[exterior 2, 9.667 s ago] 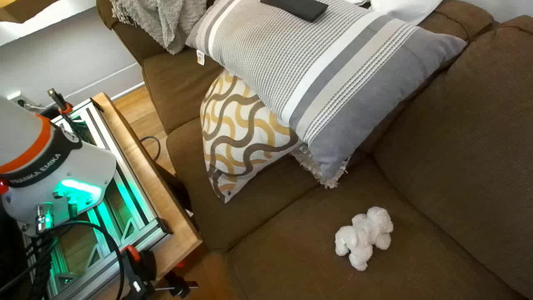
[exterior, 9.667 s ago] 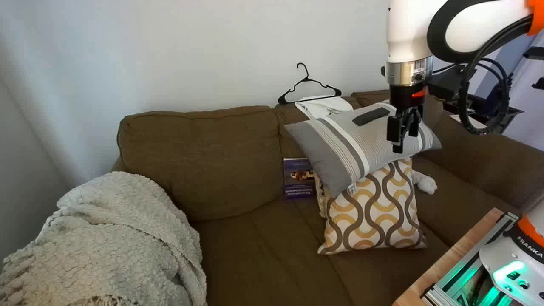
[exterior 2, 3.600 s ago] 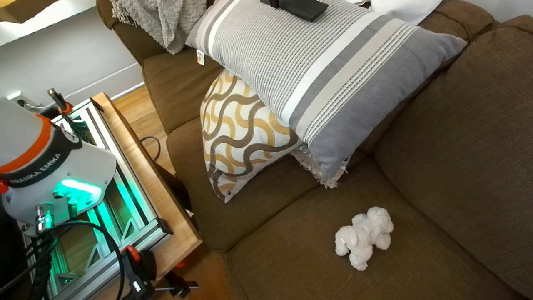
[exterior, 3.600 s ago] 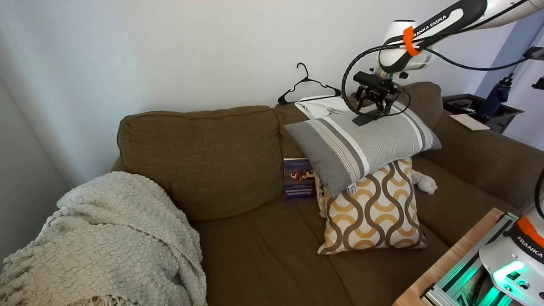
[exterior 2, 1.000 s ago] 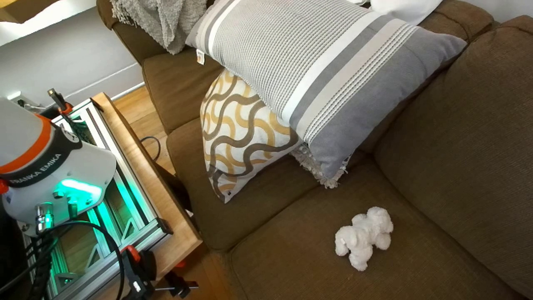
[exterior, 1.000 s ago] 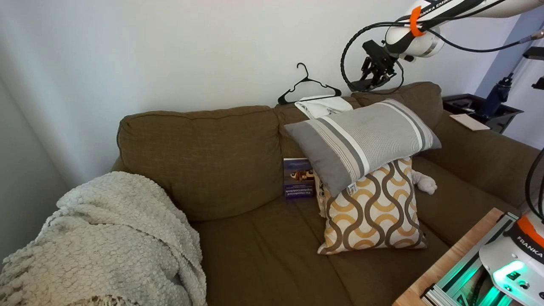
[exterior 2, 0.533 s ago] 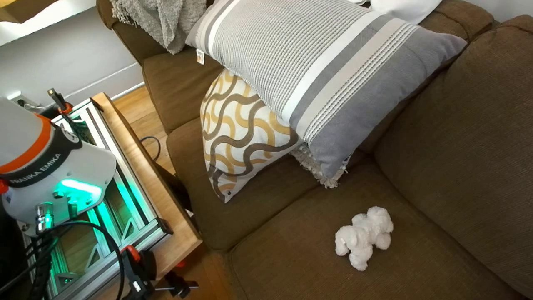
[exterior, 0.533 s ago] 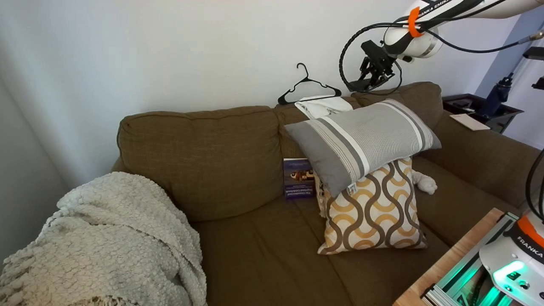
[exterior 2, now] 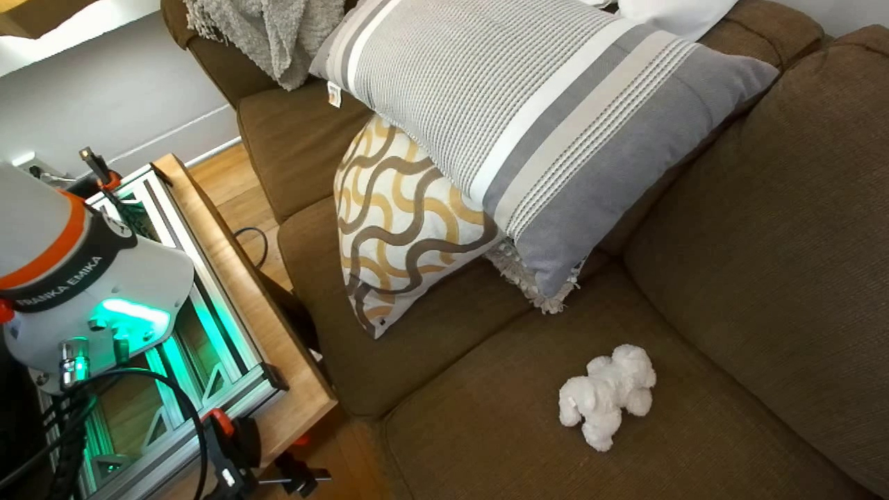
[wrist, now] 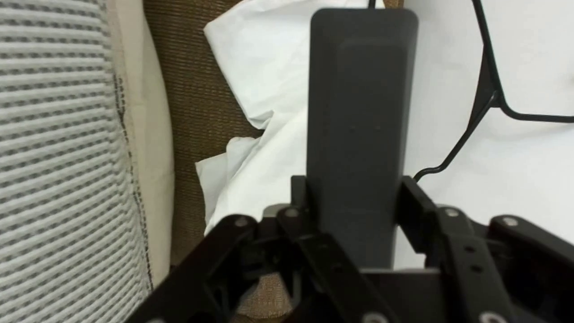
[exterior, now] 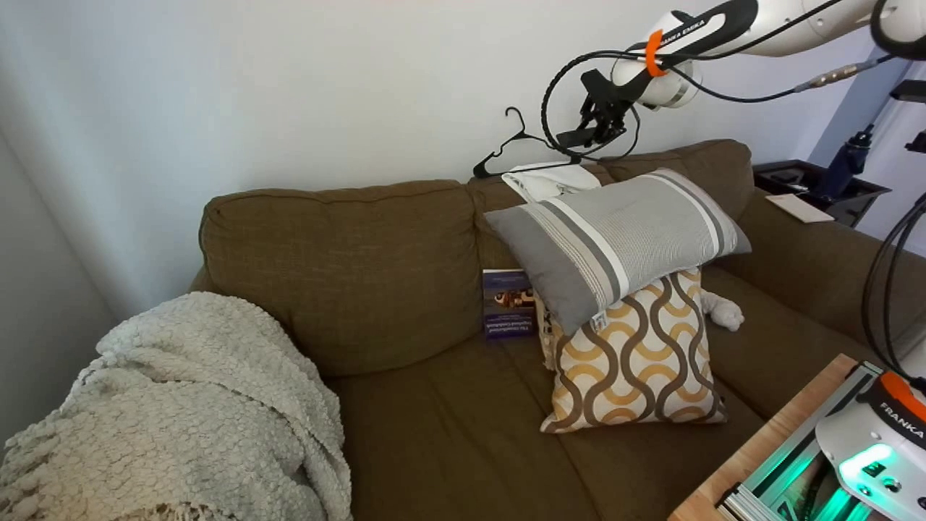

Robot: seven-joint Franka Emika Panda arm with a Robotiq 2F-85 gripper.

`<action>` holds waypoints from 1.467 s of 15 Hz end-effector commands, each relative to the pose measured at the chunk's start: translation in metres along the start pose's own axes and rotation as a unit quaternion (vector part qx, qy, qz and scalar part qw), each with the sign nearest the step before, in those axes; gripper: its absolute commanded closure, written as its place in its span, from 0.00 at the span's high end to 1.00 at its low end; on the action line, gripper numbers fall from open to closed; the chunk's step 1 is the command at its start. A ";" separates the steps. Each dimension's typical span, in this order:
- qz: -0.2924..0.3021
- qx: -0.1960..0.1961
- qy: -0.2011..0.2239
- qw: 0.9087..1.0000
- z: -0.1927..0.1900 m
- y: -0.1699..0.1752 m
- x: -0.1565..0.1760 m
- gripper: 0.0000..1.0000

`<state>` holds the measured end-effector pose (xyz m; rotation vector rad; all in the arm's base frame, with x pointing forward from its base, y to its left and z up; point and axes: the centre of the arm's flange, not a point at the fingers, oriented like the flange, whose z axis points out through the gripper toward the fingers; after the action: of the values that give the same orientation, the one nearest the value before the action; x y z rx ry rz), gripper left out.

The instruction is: Put the black remote on the black hanger

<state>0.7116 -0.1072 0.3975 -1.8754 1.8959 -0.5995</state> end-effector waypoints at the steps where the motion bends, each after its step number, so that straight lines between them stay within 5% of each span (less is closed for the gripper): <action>1: -0.007 0.005 -0.018 1.000 0.070 -0.051 0.021 0.26; 7: -0.033 0.002 -0.030 0.999 0.119 -0.079 0.038 0.26; 8: -0.031 -0.003 -0.012 0.999 0.090 -0.030 0.020 0.51; 10: -0.033 -0.002 -0.015 0.999 0.095 -0.037 0.024 0.51; 11: -0.033 0.000 -0.015 0.999 0.096 -0.039 0.025 0.26; 22: 0.005 0.058 0.015 0.998 0.158 -0.059 -0.016 0.26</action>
<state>0.8213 -0.0936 0.3107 -1.8401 1.8322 -0.6775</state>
